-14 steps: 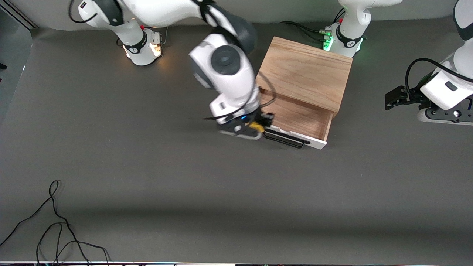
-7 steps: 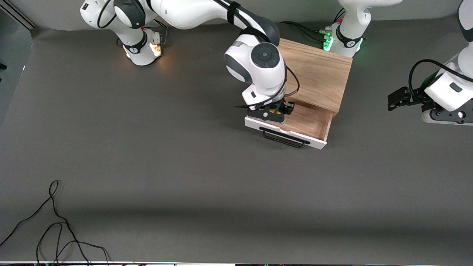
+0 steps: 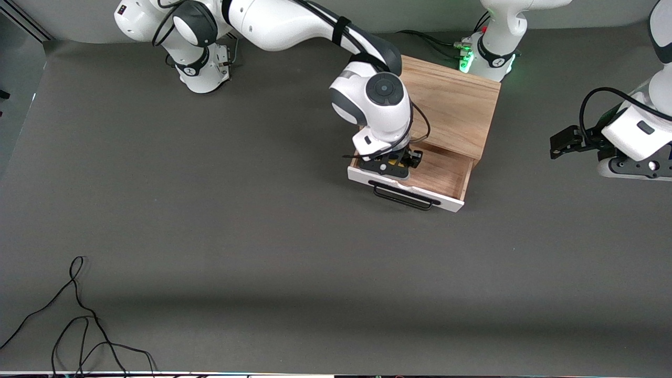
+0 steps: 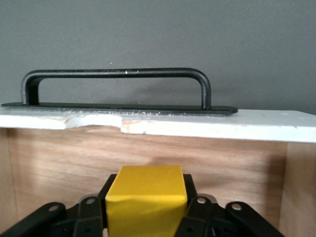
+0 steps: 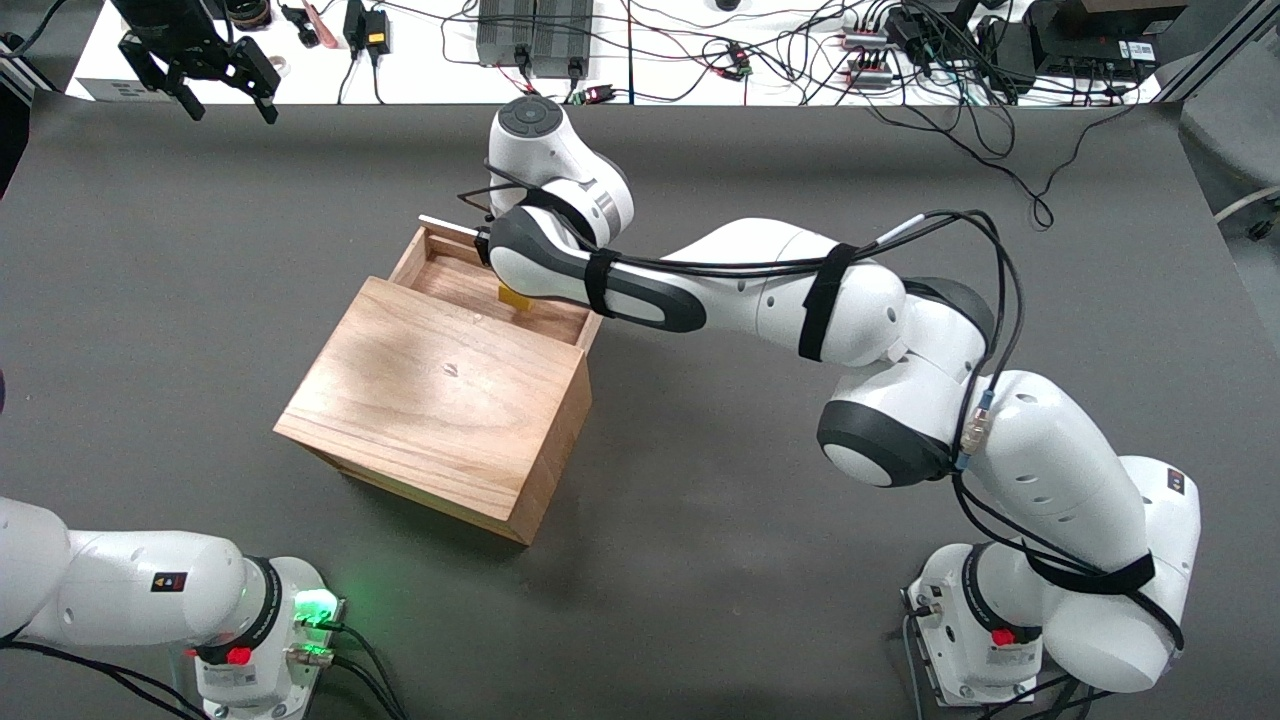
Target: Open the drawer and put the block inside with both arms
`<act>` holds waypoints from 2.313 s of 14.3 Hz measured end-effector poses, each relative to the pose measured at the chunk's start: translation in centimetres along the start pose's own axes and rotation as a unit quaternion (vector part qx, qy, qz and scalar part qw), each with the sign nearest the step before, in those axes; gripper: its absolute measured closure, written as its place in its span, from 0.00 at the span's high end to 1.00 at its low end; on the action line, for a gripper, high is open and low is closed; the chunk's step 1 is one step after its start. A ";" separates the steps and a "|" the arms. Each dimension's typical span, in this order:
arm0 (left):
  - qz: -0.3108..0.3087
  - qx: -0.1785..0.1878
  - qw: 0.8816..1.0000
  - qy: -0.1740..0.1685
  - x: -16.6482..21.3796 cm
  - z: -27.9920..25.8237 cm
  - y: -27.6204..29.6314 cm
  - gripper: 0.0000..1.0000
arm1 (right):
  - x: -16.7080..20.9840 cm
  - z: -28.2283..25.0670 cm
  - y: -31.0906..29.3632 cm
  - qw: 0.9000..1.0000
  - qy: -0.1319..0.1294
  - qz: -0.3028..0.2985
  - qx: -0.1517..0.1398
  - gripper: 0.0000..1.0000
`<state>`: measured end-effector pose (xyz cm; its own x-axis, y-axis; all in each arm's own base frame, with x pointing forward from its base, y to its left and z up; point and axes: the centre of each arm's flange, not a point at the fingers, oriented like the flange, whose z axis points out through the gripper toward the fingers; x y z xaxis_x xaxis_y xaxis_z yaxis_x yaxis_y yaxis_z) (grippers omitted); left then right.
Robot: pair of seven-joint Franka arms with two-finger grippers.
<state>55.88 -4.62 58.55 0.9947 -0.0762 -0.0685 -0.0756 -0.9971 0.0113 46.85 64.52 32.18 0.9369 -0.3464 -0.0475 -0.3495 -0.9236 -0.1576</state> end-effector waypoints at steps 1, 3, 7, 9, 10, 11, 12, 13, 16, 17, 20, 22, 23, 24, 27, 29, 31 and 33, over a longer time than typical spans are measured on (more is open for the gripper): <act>0.000 0.000 1.000 0.000 0.0 0.0 0.0 1.00 | 0.0 0.3 0.0 1.000 0.000 0.000 -0.001 0.55; 0.000 0.000 1.000 0.000 0.0 0.0 0.0 1.00 | 0.0 0.3 0.0 1.000 0.000 0.001 -0.002 0.55; 0.000 0.000 1.000 0.000 0.0 0.0 0.0 1.00 | -0.2 0.5 0.0 1.000 0.004 -0.002 -0.004 0.67; 0.000 0.000 1.000 0.000 0.0 0.0 0.0 1.00 | -0.5 0.5 -0.1 1.000 0.013 -0.007 -0.008 0.87; 0.000 0.000 1.000 0.000 0.0 0.0 0.0 1.00 | -0.6 0.5 -0.1 1.000 0.014 -0.008 -0.008 0.98; 0.000 0.000 1.000 0.000 0.0 0.0 0.0 1.00 | -0.7 0.4 -0.2 1.000 0.015 -0.009 -0.006 1.00; 0.000 0.000 1.000 0.000 0.0 0.0 0.0 1.00 | -0.6 0.1 -0.2 1.000 0.017 -0.009 -0.003 1.00; 0.000 0.000 1.000 0.000 0.0 0.0 0.0 1.00 | -0.3 -0.6 -0.4 1.000 0.020 -0.008 0.002 1.00; 0.000 0.000 1.000 0.000 0.0 0.0 0.0 1.00 | 2.0 -6.1 -0.5 0.999 0.036 0.005 0.033 1.00; 0.000 0.000 1.000 0.000 0.0 0.0 0.0 1.00 | 3.8 -8.9 0.0 0.998 0.041 0.017 0.042 1.00; 0.000 0.000 1.000 0.000 0.0 0.0 0.0 1.00 | 11.1 -17.5 4.0 0.997 0.055 0.023 0.051 1.00; 0.000 0.000 1.000 0.000 0.0 0.0 0.0 1.00 | 17.5 -22.6 9.5 0.998 0.054 0.009 0.042 1.00; 0.000 0.000 1.000 0.000 0.0 0.0 0.0 1.00 | 20.8 -24.9 13.1 0.998 0.048 0.007 0.043 1.00; 0.000 0.000 1.000 0.000 0.0 0.0 0.0 1.00 | 23.9 -27.1 17.3 0.998 0.043 0.001 0.044 1.00; 0.000 0.000 1.000 0.000 0.0 0.0 0.0 1.00 | 30.1 -32.7 31.7 0.998 0.041 -0.020 0.038 1.00; 0.000 0.000 1.000 0.000 0.0 0.0 0.0 1.00 | 31.0 -34.4 39.2 0.999 0.047 -0.015 0.016 1.00; 0.000 0.000 1.000 0.000 0.0 0.0 0.0 1.00 | 31.2 -35.4 44.6 0.998 0.057 -0.028 -0.017 1.00; 0.000 0.000 1.000 0.000 0.0 0.0 0.0 1.00 | 31.4 -36.6 48.7 0.997 0.058 -0.046 -0.029 1.00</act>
<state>55.88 -4.63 58.54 0.9947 -0.0765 -0.0685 -0.0759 -0.9970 0.0114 58.90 2.64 59.07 0.9583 -0.2742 0.0802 -0.2662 -0.9589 -0.0981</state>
